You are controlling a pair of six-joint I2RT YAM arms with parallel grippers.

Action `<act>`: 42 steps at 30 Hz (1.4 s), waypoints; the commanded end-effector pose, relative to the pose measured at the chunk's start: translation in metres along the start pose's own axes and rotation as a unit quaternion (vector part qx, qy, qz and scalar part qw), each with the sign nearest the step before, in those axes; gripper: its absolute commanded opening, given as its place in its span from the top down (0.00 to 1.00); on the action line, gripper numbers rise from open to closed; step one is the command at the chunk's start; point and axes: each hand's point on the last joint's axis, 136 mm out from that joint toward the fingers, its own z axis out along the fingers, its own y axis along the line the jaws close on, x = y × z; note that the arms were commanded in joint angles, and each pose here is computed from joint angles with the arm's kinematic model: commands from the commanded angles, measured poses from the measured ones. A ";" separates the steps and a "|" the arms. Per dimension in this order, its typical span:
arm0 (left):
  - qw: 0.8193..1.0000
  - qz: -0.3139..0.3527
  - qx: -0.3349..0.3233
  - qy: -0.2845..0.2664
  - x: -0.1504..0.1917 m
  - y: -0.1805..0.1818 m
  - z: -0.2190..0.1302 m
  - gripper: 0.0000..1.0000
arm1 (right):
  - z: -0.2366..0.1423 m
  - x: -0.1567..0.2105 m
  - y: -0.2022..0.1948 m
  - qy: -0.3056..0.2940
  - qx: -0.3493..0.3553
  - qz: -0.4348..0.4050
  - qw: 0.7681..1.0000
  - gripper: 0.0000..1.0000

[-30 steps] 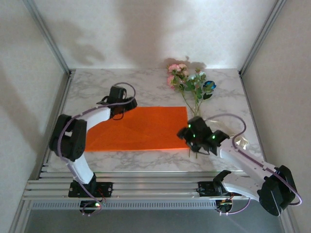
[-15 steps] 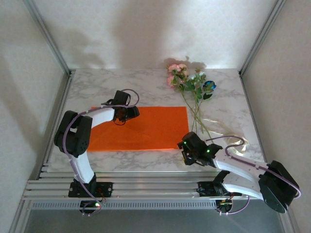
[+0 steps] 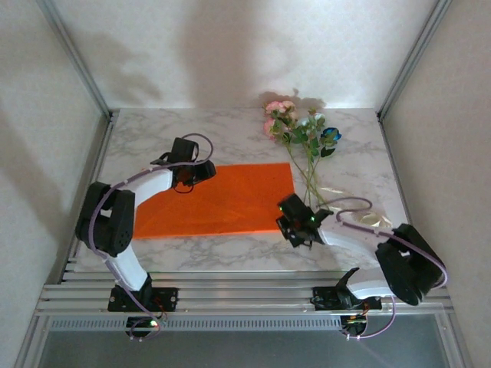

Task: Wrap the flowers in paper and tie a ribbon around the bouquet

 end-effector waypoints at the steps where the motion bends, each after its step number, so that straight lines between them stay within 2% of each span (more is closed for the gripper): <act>1: 0.999 -0.032 -0.014 -0.030 -0.017 0.014 -0.024 0.45 | -0.036 -0.007 0.074 -0.037 -0.056 -0.190 0.980 1.00; 4: 0.996 -0.067 -0.031 -0.057 -0.034 0.033 -0.037 0.44 | -0.064 0.016 0.091 -0.031 -0.032 -0.337 0.941 1.00; 8: 0.992 -0.092 -0.048 -0.068 -0.048 0.051 -0.039 0.44 | -0.091 0.016 0.085 -0.038 -0.010 -0.423 0.905 1.00; 10: 0.991 -0.098 -0.060 -0.068 -0.053 0.058 -0.035 0.44 | -0.107 0.001 0.092 -0.062 -0.021 -0.444 0.894 1.00; 12: 0.990 -0.103 -0.067 -0.069 -0.057 0.064 -0.032 0.44 | -0.117 -0.011 0.107 -0.064 -0.051 -0.445 0.892 1.00; 13: 0.989 -0.106 -0.069 -0.072 -0.059 0.067 -0.031 0.44 | -0.121 -0.026 0.118 -0.070 -0.068 -0.434 0.896 1.00; 16: 0.987 -0.119 -0.081 -0.071 -0.064 0.078 -0.024 0.44 | -0.127 -0.049 0.158 -0.075 -0.121 -0.447 0.883 1.00; 24: 0.980 -0.157 -0.107 -0.064 -0.067 0.110 -0.006 0.44 | -0.089 -0.098 0.252 -0.050 -0.167 -0.486 0.857 1.00; 30: 0.976 -0.173 -0.132 -0.021 -0.042 0.137 0.016 0.46 | -0.036 -0.119 0.313 -0.033 -0.188 -0.460 0.867 1.00; 31: 0.975 -0.177 -0.131 -0.012 -0.035 0.139 0.020 0.47 | -0.025 -0.122 0.321 -0.027 -0.186 -0.451 0.872 0.96; 34: 0.974 -0.188 -0.124 0.014 -0.014 0.140 0.026 0.55 | -0.004 -0.133 0.330 -0.020 -0.158 -0.417 0.895 0.65; 36: 0.972 -0.198 -0.127 0.021 0.000 0.145 0.024 0.58 | -0.005 -0.140 0.332 -0.032 -0.142 -0.398 0.906 0.53; 39: 0.967 -0.228 -0.111 0.036 0.026 0.145 0.018 0.62 | -0.017 -0.152 0.319 -0.056 -0.109 -0.349 0.929 0.43; 42: 0.961 -0.255 -0.089 0.056 0.058 0.135 0.010 0.63 | -0.033 -0.149 0.284 -0.063 -0.075 -0.282 0.954 0.40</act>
